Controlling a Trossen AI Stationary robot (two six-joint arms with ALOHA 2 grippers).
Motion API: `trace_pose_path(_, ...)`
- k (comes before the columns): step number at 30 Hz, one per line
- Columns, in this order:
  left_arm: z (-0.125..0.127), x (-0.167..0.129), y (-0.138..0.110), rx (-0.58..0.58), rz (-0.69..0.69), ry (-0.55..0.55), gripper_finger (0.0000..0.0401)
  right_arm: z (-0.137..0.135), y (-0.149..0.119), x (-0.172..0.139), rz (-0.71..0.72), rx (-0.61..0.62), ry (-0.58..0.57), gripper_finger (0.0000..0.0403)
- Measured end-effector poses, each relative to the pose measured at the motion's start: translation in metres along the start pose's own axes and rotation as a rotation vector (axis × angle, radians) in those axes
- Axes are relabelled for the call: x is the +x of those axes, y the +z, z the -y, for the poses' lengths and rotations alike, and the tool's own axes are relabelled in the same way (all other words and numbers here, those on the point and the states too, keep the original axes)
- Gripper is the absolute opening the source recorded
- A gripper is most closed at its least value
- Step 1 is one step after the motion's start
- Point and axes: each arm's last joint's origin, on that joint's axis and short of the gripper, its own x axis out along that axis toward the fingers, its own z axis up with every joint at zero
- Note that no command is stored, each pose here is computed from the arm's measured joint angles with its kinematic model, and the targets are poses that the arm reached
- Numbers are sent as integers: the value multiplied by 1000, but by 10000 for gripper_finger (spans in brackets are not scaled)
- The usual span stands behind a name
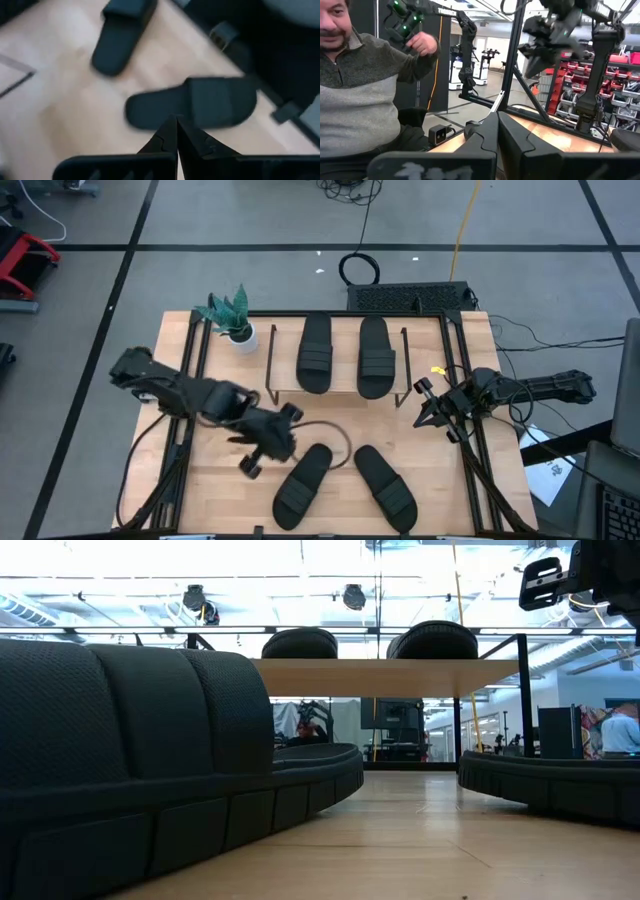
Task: Pick and place slides into the shelf
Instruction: Put the black slipper under the shelf
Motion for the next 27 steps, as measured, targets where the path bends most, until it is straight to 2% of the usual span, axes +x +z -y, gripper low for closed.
trace_pose_path(2,7,11,-12,20,97,8,0,0,0,0,-2,-2,0,0)
trace_pose_path(6,9,40,-53,20,229,37,0,0,-1,0,-6,-1,0,0)
trace_pose_path(9,6,59,-79,30,396,-27,0,1,-2,1,-12,-16,0,0)
trace_pose_path(11,5,64,-90,59,525,-69,0,1,-2,2,-19,-15,1,0)
trace_pose_path(13,4,68,-98,60,593,-90,0,1,-3,2,-27,-13,2,0)
trace_pose_path(17,1,76,-114,82,599,-95,0,2,-6,4,-44,-29,7,0)
trace_pose_path(23,-12,70,-128,275,629,-107,0,2,-8,5,-60,-72,11,0)
trace_pose_path(27,-34,64,-141,271,623,-105,0,3,-8,5,-55,-101,10,0)
